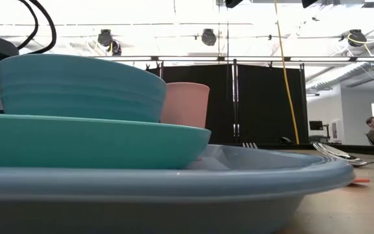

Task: Set up tray
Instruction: Put the yellow table knife on top of the yellow table napkin on the blue tray

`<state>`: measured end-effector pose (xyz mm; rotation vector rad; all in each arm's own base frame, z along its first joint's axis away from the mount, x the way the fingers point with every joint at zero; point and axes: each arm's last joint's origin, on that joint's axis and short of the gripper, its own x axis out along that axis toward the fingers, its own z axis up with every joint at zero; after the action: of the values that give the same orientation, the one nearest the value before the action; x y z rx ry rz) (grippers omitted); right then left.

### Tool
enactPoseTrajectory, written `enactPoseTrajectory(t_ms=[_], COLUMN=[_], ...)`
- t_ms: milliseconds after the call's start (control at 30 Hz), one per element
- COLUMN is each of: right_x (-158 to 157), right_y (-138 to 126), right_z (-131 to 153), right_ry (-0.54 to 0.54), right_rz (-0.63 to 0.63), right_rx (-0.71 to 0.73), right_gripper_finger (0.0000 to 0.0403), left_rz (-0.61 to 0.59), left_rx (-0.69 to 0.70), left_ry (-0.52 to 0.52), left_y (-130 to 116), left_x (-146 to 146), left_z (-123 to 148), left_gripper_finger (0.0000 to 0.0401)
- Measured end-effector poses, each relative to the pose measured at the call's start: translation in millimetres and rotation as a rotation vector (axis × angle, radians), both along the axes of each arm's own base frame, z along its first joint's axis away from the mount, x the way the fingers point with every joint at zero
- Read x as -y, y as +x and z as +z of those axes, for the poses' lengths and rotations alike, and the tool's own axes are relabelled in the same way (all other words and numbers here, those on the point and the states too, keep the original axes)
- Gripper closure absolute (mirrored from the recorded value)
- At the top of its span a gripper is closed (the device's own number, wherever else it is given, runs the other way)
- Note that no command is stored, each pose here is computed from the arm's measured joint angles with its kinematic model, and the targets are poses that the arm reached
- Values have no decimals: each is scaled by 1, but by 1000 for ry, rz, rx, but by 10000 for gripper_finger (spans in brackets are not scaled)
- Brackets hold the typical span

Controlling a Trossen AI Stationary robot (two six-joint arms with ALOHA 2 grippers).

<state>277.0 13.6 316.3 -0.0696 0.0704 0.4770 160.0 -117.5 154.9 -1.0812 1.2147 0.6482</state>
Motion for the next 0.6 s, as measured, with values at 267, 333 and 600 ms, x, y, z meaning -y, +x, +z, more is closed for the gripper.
enactPoseTrajectory(t_ms=[267, 333, 600], right_x=[0, 0, 0], right_y=[0, 0, 0], right_z=[0, 0, 0], right_ry=[0, 1, 0], right_rz=[0, 0, -1], right_rx=[0, 0, -3], right_gripper_finger=[289, 289, 289], left_rz=[17, 9, -82], left_rx=[-56, -82, -121], left_ry=[2, 1, -4], left_y=[6, 10, 13], left_x=[-3, -3, -5], left_z=[-10, -14, -18], left_gripper_finger=[284, 283, 283])
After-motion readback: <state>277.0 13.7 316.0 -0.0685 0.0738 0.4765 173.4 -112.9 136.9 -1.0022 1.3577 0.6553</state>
